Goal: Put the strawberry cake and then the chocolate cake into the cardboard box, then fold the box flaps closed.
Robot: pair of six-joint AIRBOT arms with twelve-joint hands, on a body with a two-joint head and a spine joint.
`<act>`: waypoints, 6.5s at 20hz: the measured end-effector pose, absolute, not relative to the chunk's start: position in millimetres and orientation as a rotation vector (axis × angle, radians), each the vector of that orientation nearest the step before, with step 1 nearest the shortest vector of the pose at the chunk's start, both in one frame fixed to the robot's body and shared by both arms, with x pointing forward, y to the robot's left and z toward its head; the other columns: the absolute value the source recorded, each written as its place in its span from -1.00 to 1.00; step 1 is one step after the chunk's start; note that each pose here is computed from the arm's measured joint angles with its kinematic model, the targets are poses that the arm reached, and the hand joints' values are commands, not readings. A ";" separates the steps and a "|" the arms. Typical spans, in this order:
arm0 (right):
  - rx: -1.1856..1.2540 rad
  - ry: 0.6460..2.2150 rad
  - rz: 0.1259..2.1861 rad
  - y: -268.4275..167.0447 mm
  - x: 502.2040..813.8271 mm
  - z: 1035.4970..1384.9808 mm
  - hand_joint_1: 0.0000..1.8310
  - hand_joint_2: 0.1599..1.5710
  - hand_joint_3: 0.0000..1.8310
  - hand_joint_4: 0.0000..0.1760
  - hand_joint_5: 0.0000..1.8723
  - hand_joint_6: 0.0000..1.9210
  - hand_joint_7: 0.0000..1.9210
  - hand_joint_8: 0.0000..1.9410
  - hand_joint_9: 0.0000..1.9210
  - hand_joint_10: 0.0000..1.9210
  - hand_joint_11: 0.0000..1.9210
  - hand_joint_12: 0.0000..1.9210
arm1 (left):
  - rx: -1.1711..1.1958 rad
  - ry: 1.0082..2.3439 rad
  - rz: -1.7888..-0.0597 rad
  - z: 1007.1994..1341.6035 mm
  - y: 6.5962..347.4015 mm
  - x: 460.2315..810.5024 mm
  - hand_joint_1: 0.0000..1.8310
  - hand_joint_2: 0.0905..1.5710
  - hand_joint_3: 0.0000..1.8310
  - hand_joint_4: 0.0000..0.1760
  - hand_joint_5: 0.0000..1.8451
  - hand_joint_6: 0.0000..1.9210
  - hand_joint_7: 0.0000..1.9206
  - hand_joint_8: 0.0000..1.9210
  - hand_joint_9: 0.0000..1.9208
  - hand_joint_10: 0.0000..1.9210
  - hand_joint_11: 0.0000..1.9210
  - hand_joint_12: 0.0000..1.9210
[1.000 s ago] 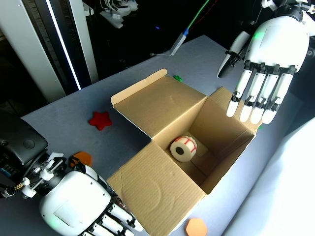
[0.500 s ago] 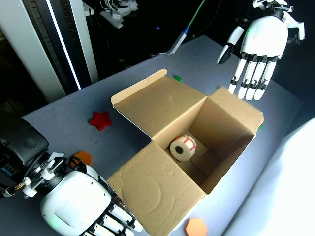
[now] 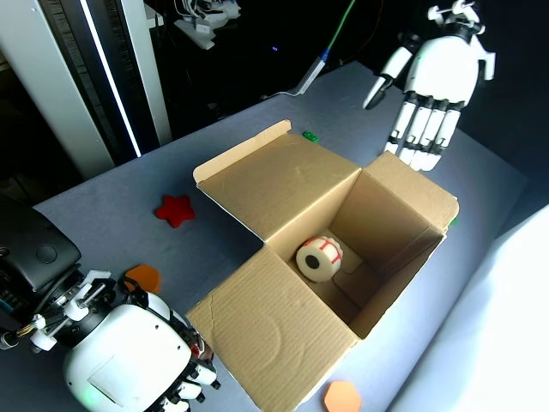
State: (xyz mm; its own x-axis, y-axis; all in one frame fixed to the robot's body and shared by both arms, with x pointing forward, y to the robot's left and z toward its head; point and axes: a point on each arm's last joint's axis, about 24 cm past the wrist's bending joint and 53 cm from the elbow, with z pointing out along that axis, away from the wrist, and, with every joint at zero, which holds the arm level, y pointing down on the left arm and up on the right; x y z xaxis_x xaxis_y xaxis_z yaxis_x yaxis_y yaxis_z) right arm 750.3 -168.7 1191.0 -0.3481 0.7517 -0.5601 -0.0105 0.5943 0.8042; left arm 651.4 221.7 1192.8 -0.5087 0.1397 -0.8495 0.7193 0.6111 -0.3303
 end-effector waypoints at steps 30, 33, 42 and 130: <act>0.222 1.292 1.130 -129.9 709.3 1410.8 0.31 0.44 -1.00 -1.00 -0.02 0.08 -0.12 0.37 -0.39 0.51 -0.83 1.00 | 0.488 1.967 -0.928 1184.3 212.2 678.2 -1.00 0.59 -1.00 -0.84 -0.84 -1.00 -0.84 -1.00 -0.81 -1.00 -1.00 -0.31; 0.176 1.313 1.166 -103.6 704.6 1409.0 0.32 0.42 -1.00 -1.00 -0.02 0.03 -0.06 0.32 -0.36 0.45 -0.83 1.00 | 0.464 1.965 -0.900 1184.9 222.8 688.3 -0.97 0.58 -1.00 -0.67 -0.82 -1.00 -0.82 -0.99 -0.80 -1.00 -1.00 -0.29; 0.068 1.313 1.204 -55.7 697.2 1392.7 0.32 0.39 -1.00 -1.00 0.02 -0.01 -0.05 0.27 -0.35 0.46 -0.74 1.00 | 0.459 1.961 -0.908 1185.6 220.8 689.3 -0.97 0.61 -1.00 -0.64 -0.76 -0.99 -0.80 -0.99 -0.80 -1.00 -1.00 -0.24; -0.069 1.584 0.990 -71.9 656.9 1305.8 -1.00 0.53 -1.00 -1.00 -0.78 -0.98 -0.73 -0.99 -0.81 -0.98 -1.00 -0.28 | 0.761 1.825 -0.751 1237.3 203.8 705.5 -1.00 0.58 -1.00 -0.72 -0.79 -1.00 -0.77 -1.00 -0.73 -1.00 -1.00 -0.15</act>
State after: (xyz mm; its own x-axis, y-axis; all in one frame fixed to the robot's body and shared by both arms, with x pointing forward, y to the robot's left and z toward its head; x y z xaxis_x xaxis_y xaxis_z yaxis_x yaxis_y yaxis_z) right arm 656.9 -71.9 1305.8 -0.2921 0.4661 -0.8351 -0.5468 0.6350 0.5457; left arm 705.5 203.8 1237.3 -0.3213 0.1672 -0.9321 0.7751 0.6119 -0.1574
